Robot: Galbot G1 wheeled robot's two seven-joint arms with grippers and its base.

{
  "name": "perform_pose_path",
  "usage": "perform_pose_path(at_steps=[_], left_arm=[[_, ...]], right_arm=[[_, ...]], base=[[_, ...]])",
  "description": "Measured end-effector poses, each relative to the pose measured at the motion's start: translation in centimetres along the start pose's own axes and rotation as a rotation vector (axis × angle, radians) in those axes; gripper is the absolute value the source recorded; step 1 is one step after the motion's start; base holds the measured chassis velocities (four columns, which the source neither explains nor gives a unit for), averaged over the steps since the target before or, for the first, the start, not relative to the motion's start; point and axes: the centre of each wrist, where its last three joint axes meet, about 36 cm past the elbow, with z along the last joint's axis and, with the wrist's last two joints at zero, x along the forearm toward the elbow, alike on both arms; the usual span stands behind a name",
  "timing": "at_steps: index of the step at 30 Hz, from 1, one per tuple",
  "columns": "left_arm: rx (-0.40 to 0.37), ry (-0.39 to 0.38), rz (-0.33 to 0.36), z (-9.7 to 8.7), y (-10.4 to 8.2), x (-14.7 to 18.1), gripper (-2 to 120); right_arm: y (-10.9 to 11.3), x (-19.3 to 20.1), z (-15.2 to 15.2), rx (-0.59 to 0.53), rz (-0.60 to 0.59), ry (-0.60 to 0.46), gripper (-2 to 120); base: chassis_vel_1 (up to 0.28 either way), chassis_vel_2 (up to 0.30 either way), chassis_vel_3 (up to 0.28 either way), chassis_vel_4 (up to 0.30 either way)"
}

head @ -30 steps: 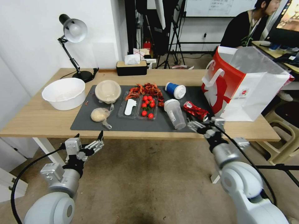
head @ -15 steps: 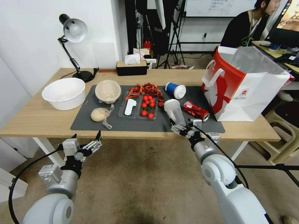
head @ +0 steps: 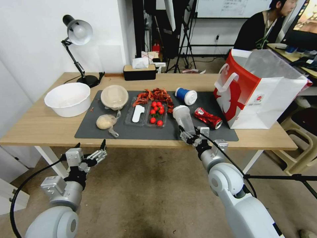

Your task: Pick up the trash from the table and place it into the takeout bag.

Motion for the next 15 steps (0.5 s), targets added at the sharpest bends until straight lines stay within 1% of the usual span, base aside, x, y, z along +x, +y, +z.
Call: perform_pose_path(at_steps=[3,12,14,15], left_arm=[[0.0,-0.001,0.0,0.0,0.0,0.0,100],[0.0,0.0,0.002,0.1,0.0,-0.1,100],[-0.001,0.0,0.002,0.1,0.0,-0.2,100],[-0.001,0.0,0.002,0.1,0.0,-0.2,100]], right_arm=[[0.0,0.1,0.0,0.001,0.002,0.002,50],[0.1,0.3,-0.2,0.001,0.011,0.003,50],[0.2,0.9,-1.2,-0.01,-0.021,-0.062,50],[0.2,0.9,-1.2,-0.01,-0.021,-0.062,50]], base=[[0.0,0.0,0.0,0.0],[0.0,0.0,0.0,0.0],[0.0,0.0,0.0,0.0],[0.0,0.0,0.0,0.0]])
